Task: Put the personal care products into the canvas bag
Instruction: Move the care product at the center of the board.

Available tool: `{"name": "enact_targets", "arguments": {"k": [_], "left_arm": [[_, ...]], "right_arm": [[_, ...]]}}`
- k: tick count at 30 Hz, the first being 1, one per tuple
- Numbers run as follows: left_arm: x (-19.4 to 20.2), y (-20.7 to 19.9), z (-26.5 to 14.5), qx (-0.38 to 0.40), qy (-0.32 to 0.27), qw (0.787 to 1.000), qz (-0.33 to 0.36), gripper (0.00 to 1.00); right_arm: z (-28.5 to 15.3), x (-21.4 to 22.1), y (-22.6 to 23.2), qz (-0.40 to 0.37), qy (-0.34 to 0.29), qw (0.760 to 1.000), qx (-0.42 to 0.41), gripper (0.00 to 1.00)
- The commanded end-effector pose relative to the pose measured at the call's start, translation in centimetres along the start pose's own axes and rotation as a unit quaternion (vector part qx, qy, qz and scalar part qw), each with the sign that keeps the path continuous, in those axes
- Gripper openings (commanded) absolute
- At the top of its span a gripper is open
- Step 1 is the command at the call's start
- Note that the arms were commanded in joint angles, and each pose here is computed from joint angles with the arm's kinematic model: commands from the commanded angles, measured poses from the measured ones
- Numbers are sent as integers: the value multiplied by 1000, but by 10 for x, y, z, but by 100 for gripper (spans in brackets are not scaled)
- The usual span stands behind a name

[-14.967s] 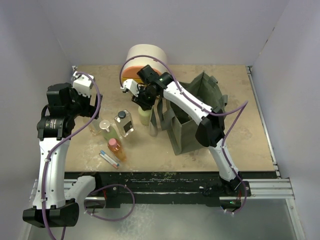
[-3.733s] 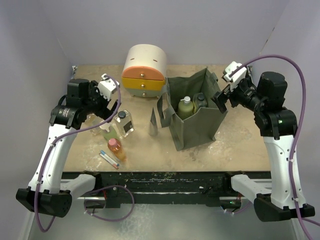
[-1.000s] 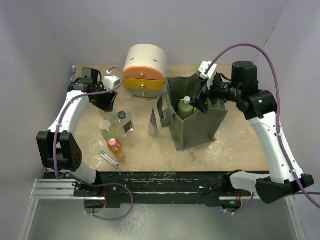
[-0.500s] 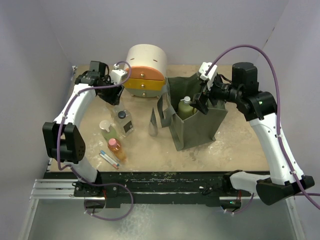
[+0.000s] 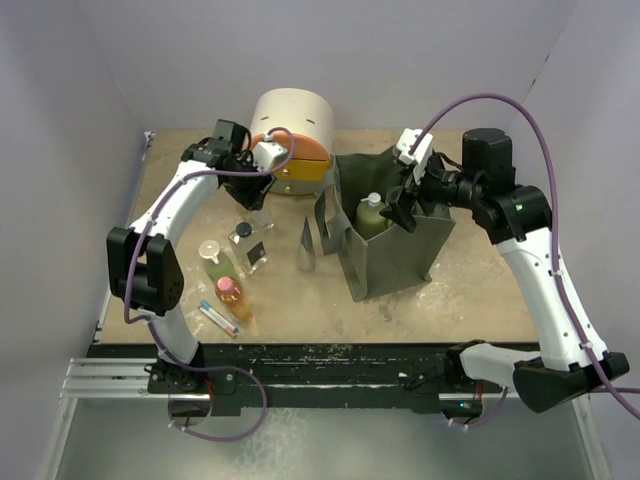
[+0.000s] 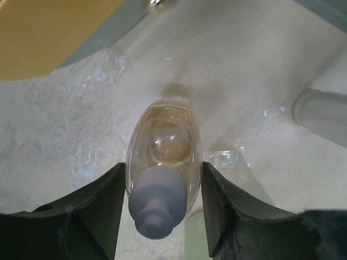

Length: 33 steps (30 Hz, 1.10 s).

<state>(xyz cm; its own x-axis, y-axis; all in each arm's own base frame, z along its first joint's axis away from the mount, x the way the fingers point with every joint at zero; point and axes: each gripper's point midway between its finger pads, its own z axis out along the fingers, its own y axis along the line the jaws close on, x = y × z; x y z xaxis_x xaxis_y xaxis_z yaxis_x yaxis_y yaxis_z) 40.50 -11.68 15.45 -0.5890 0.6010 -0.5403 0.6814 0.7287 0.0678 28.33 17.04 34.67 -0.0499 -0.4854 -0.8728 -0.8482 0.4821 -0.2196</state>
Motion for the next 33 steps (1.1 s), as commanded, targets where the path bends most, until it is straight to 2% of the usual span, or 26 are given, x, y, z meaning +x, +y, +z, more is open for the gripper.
{"name": "enact_targets", "arguments": {"k": [1, 9, 14, 19, 22, 26, 33], "left_arm": [[-52, -1, -15, -17, -64, 997, 49, 0], [-56, -18, 0, -2, -43, 997, 67, 2], [-52, -25, 2, 10, -35, 997, 63, 11], [-50, -26, 2, 15, -28, 998, 55, 28], [-51, -28, -1, 16, -31, 998, 51, 46], [-63, -29, -13, 13, -55, 997, 51, 66], [-82, -30, -49, -2, -107, 993, 59, 90]], "right_arm": [[-8, -11, 1, -18, -18, 1000, 9, 99], [-12, -10, 4, -20, -17, 1000, 11, 99], [-12, -9, 4, -22, -18, 1000, 11, 100], [-10, -10, 5, -24, -20, 1000, 4, 100], [-8, -10, 6, -30, -22, 999, -4, 100], [-4, -11, 7, -38, -24, 999, -15, 100], [0, -22, 4, -53, -37, 998, -26, 100]]}}
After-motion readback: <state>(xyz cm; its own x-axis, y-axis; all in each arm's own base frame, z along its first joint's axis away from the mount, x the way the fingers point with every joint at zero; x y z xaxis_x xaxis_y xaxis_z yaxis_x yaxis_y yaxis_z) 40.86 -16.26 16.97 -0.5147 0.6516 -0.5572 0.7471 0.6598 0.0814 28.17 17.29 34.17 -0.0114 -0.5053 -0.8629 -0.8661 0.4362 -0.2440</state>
